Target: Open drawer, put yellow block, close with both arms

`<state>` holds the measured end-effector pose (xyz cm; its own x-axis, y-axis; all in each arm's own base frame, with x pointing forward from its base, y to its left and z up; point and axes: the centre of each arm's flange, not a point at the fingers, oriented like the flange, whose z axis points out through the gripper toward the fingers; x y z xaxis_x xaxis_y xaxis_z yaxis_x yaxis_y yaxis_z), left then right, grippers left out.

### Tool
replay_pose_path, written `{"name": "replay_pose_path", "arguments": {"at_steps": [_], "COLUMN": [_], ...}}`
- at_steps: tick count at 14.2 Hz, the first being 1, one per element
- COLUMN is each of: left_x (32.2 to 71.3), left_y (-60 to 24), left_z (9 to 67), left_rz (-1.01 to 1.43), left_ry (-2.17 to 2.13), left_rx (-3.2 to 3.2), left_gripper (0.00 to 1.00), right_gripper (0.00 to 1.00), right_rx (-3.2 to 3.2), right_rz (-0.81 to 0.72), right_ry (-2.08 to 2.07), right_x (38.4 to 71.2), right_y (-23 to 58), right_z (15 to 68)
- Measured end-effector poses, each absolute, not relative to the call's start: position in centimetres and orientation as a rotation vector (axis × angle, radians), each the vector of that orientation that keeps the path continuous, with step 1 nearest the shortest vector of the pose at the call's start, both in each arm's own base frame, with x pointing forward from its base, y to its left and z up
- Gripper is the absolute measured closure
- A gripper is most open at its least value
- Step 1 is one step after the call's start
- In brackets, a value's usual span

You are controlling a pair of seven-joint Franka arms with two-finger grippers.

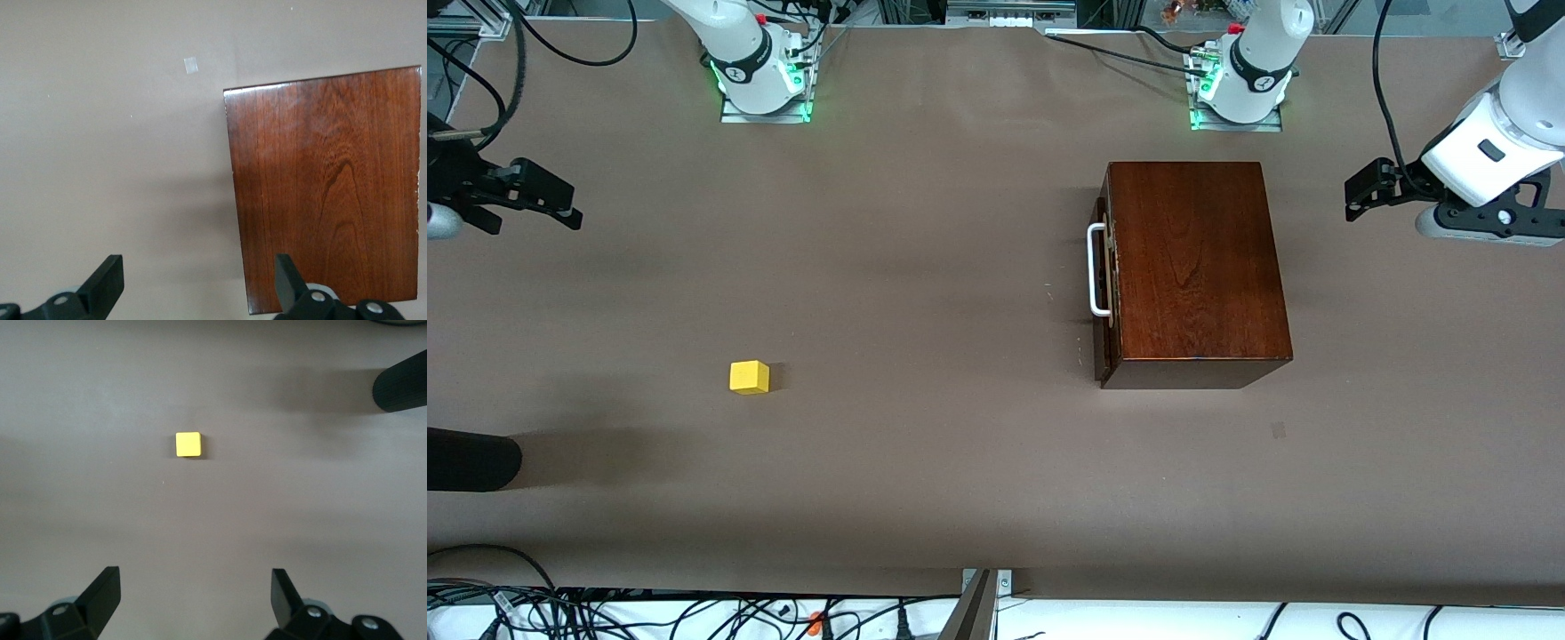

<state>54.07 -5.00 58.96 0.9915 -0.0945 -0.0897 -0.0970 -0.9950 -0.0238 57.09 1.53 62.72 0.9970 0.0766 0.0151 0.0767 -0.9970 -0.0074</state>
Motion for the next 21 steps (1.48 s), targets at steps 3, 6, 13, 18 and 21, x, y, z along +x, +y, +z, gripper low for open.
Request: {"name": "replay_pose_path", "arguments": {"at_steps": [3,6,13,18,21], "left_x": [54.3,55.0,55.9,53.9,52.7], "left_y": [-5.4,-7.5,-25.9,-38.0,-41.1], "left_z": [57.9,55.8,51.3,44.5,40.0], "left_rz": [0.194,0.260,0.240,0.291,0.294], "left_ry": [0.162,0.226,0.426,0.356,0.395], "left_rx": [-3.102,-3.094,-3.102,-3.106,-3.015], "left_gripper": [0.00,0.00,0.00,0.00,0.00], "right_gripper": [0.00,0.00,0.00,0.00,0.00], "right_rx": [-3.138,-3.138,-3.138,-3.121,-3.123], "right_rz": [-0.023,-0.023,-0.089,-0.088,-0.061], "right_ry": [-0.140,-0.140,-0.139,-0.126,-0.123], "right_x": [57.1,57.1,58.2,59.0,59.6], "right_y": [2.1,2.1,2.2,2.1,2.0], "right_z": [62.7,62.7,62.2,61.2,60.0]}}
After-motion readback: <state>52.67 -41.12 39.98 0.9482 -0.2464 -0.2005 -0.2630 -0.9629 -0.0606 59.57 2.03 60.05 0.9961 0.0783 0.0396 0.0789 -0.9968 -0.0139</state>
